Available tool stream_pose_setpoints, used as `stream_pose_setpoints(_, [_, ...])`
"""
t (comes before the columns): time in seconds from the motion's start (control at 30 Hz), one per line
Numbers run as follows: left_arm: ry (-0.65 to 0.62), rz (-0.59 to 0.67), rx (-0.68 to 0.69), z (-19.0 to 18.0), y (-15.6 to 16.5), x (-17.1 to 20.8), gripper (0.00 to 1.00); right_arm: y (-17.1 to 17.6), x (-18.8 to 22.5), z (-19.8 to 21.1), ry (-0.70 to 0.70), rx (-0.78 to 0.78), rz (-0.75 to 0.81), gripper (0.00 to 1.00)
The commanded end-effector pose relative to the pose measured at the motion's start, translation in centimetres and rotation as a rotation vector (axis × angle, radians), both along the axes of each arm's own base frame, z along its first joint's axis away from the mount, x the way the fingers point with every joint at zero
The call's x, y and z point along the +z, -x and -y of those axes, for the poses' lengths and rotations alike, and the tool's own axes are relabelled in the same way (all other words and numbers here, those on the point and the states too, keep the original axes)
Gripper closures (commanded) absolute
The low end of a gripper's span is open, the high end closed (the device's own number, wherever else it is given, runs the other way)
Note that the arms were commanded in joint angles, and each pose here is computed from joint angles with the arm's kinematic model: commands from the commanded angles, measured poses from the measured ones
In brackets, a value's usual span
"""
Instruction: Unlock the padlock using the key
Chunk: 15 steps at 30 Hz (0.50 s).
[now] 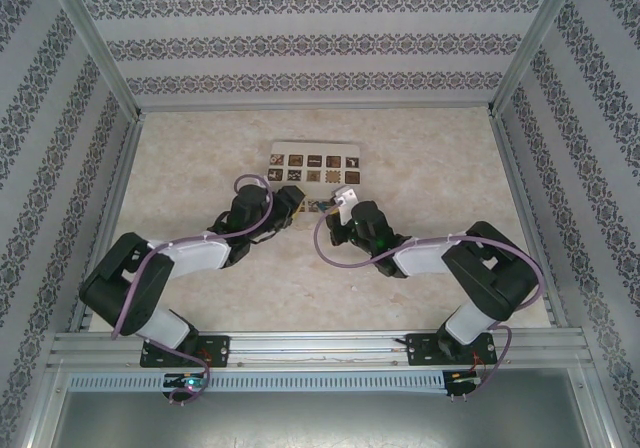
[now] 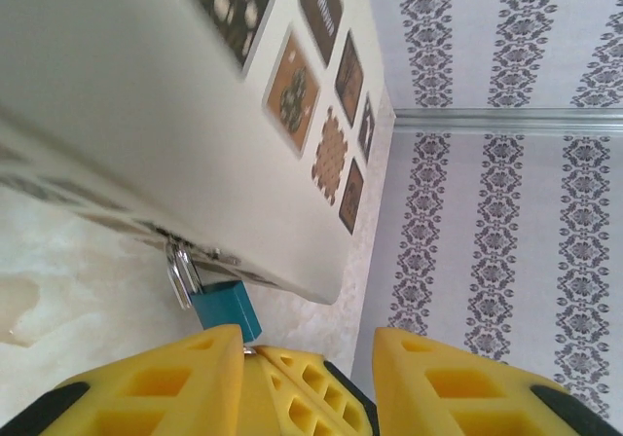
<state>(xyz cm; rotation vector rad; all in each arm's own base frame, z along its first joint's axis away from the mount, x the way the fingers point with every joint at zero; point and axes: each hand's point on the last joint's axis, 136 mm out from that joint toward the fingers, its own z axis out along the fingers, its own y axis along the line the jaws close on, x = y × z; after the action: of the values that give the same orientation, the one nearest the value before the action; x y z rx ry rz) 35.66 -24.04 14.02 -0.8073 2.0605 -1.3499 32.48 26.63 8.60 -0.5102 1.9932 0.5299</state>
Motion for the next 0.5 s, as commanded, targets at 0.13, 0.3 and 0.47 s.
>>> stream_pose_setpoints(0.13, [-0.267, 0.118, 0.023, -3.3, 0.4, 3.2, 0.55, 0.5, 1.6, 1.9, -0.265, -0.113, -0.122, 1.0])
stream_pose_setpoints(0.3, [-0.415, 0.228, 0.043, -5.3, 0.9, 6.8, 0.5, 1.3, 1.3, 3.6, -0.392, -0.199, -0.217, 1.0])
stream_pose_setpoints(0.47, [-0.501, 0.293, 0.055, -6.6, 1.6, 8.6, 0.47, 2.2, 0.7, 4.9, -0.481, -0.248, -0.293, 1.0])
